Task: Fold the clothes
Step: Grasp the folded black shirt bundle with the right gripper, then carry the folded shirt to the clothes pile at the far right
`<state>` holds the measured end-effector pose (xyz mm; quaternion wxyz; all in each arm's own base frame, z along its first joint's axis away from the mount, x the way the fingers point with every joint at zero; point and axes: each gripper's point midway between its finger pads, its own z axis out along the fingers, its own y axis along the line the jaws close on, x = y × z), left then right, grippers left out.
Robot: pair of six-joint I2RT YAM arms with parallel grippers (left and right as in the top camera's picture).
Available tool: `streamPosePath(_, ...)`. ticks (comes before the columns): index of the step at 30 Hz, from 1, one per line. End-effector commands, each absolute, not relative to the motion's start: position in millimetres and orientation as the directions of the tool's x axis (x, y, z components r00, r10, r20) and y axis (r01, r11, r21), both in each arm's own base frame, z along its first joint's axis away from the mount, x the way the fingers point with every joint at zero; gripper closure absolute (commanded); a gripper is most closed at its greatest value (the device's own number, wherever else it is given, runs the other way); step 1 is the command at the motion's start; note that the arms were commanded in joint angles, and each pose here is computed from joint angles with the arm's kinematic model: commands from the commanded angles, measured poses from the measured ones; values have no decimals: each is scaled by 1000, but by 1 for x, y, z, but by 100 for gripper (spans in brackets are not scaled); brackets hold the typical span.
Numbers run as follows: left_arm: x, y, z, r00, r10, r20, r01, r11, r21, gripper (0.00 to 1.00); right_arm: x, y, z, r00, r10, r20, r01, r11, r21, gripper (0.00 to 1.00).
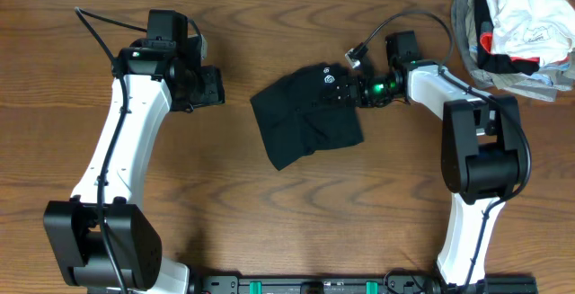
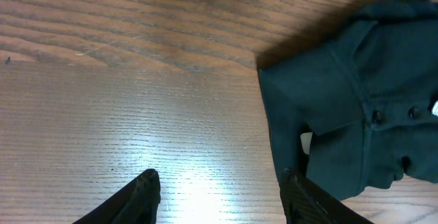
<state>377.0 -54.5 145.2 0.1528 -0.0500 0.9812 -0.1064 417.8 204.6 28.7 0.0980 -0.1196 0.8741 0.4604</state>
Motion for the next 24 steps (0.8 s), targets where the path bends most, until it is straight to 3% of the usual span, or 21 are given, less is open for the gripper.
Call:
streamPosePath(1, 375, -51, 140, -952, -121, -281, -62, 976, -210, 42, 401, 219, 22, -981, -108, -163, -195, 494, 847, 20)
streamPosePath(5, 375, -51, 140, -952, -122, -281, -63, 976, -210, 42, 398, 229, 22, -983, -113, -143, -180, 492, 852, 40)
streamPosePath(11, 375, -51, 140, -951, -136, -277, -77, 974, -214, 42, 402, 243, 27, -978, -115, -174, -208, 473, 856, 98)
streamPosePath(24, 372, -51, 139, -954, -136, -267, -79, 974, -213, 42, 489, 186, 91, -948, 140, -285, -220, 358, 908, 99)
